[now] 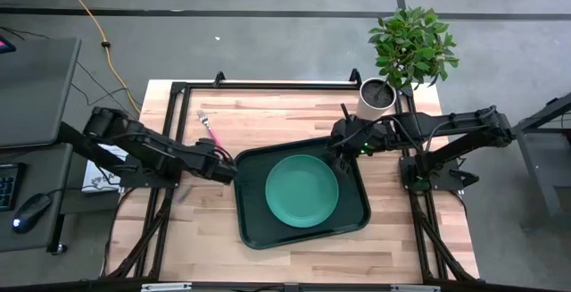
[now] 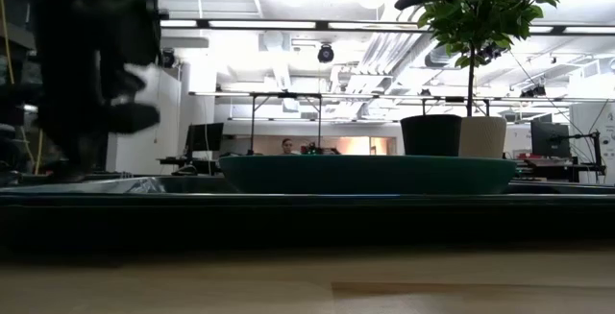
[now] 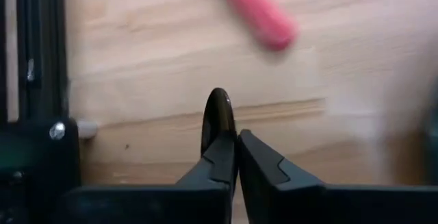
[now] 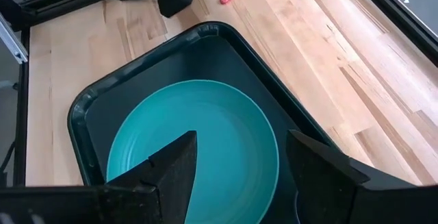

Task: Pick and place plate/cup/fork/spoon on tray
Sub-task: Put the blue spoon on the black serving tray to the left of the green plate

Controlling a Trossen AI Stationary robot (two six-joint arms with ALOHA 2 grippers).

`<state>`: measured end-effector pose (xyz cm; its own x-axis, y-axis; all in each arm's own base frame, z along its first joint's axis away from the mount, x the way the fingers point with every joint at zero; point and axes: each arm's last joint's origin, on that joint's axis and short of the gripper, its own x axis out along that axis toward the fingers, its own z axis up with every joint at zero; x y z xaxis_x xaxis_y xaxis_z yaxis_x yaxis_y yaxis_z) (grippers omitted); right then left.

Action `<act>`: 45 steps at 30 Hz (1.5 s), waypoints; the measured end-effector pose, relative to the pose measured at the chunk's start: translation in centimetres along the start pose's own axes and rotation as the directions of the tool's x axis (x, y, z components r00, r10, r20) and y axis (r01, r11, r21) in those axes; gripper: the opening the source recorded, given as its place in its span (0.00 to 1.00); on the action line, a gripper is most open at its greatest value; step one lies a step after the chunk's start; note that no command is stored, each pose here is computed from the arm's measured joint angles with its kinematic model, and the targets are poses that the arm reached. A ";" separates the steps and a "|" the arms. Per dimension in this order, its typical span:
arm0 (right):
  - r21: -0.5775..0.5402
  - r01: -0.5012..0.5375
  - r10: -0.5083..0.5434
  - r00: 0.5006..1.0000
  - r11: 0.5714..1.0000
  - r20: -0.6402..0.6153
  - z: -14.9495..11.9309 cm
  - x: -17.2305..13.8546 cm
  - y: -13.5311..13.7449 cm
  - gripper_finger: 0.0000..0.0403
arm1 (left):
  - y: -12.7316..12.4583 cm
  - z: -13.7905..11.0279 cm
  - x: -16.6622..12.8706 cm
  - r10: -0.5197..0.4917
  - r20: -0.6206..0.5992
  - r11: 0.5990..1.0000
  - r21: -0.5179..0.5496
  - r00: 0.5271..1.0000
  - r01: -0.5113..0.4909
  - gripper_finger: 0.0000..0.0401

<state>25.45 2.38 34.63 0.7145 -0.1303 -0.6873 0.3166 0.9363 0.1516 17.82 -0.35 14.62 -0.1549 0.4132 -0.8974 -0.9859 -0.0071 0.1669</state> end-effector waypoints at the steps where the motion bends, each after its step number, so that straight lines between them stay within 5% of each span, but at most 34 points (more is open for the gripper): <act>1: 0.000 0.000 0.000 1.000 1.000 0.000 0.0 0.0 0.0 0.54 | 0.0 0.2 -0.7 -0.030 0.010 1.000 0.005 0.999 0.030 0.01; 6: -0.001 0.001 -0.001 1.000 1.000 -0.001 0.0 0.0 0.0 0.54 | 0.3 1.9 -5.6 -0.223 0.064 0.974 0.055 0.973 0.220 0.00; 12: 0.025 -0.059 0.058 0.998 0.998 0.015 0.2 0.1 0.3 0.54 | -0.1 3.8 -10.7 -0.444 0.104 0.896 0.072 0.890 0.439 0.00; 14: 0.009 -0.155 0.154 0.987 0.988 0.035 0.3 0.5 0.7 0.54 | -1.5 4.0 -12.7 -0.610 0.125 0.792 0.109 0.782 0.600 0.00; 16: -0.040 -0.279 0.281 0.958 0.959 0.057 0.3 1.1 1.2 0.54 | -2.9 4.2 -15.1 -0.776 0.145 0.630 0.146 0.614 0.763 0.00; 19: -0.069 -0.406 0.412 0.899 0.911 0.149 0.4 2.0 1.8 0.54 | -3.9 5.1 -18.1 -0.890 0.232 0.431 0.143 0.394 0.891 0.00; 24: 0.044 -0.412 0.379 0.870 0.910 0.316 0.3 3.7 1.8 0.54 | -4.0 7.1 -20.0 -0.820 0.489 0.387 0.091 0.297 0.918 0.00; 31: 0.081 -0.444 0.388 0.847 0.892 0.364 1.0 7.2 3.0 0.53 | -6.3 7.8 -21.3 -0.874 0.480 0.177 0.154 0.083 0.972 0.00; 34: 0.071 -0.439 0.391 0.855 0.896 0.341 1.0 8.4 3.3 0.51 | -7.1 7.7 -21.4 -0.888 0.460 0.118 0.159 0.032 0.980 0.00; 45: 0.046 -0.480 0.434 0.828 0.876 0.355 1.2 9.0 3.6 0.36 | -7.6 7.6 -21.1 -0.885 0.464 0.120 0.148 0.038 0.982 0.00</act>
<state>33.81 4.20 29.82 0.9504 0.1833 -0.2514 -0.0363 0.8679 0.4954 29.03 -2.08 35.45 0.8958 0.4444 0.0074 -0.2611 0.5397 -0.8004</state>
